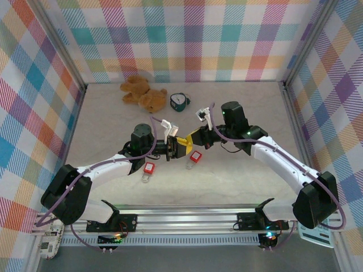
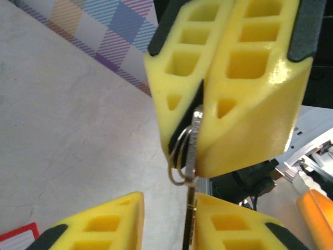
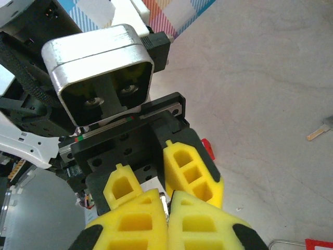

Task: Unlock with the key

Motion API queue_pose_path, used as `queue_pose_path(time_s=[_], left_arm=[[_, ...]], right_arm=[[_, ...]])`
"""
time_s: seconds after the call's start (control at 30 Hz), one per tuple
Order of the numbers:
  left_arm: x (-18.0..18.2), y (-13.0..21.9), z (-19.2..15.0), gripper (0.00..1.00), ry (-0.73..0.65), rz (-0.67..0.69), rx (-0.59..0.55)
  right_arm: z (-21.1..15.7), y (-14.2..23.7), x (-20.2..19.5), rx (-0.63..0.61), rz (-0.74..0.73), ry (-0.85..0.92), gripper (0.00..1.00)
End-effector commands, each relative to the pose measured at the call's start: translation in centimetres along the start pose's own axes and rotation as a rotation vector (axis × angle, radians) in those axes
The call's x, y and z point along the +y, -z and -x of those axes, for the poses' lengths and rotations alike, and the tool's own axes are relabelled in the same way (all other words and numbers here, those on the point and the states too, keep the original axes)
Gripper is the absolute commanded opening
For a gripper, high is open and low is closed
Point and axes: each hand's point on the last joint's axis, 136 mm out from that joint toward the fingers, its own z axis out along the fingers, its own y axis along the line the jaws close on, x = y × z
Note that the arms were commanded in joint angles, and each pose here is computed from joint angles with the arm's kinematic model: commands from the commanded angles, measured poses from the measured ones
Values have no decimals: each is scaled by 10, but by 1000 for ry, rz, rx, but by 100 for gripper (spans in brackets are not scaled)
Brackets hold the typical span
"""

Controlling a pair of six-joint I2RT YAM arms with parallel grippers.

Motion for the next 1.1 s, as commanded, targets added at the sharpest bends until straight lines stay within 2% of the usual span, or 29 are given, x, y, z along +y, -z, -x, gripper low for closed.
queue_pose_path(time_s=[0.0,0.07,0.17,0.27,0.33,0.43,0.5,0.57,0.6,0.63,0.7,0.77,0.83,0.87,0.97,1.07], left_arm=[[4,0,7,32,-21,17,-17],[6,0,6,37,-18,26,-15],[8,3,5,39,-22,53,-13],[16,11,4,44,-30,145,-15],[27,19,4,63,-9,248,-11],[37,30,3,63,25,368,44],[48,38,2,69,46,463,84],[55,42,2,70,39,522,122],[61,44,4,72,23,555,128],[70,48,7,77,58,608,98],[82,48,12,83,132,621,58],[93,44,12,81,180,618,64],[109,40,4,69,220,680,132],[116,39,-1,66,223,739,186],[120,32,-25,66,174,912,426],[113,21,-50,66,185,974,617]], right_arm=[[12,9,9,-58,-11,41,0],[15,10,6,-75,-40,40,0],[19,16,-6,-111,-132,44,0],[25,26,-22,-149,-254,42,0],[28,35,-33,-176,-331,41,0],[30,48,-50,-218,-434,17,0],[28,55,-58,-235,-477,3,0],[24,60,-65,-249,-518,-9,0],[22,62,-67,-255,-530,-19,0],[20,64,-69,-260,-538,-27,0],[15,67,-72,-262,-556,-40,0],[10,70,-75,-258,-582,-49,0],[4,76,-78,-255,-612,-56,0],[1,79,-78,-254,-626,-57,0],[-7,92,-85,-258,-693,-77,0],[-12,105,-94,-278,-759,-106,0]])
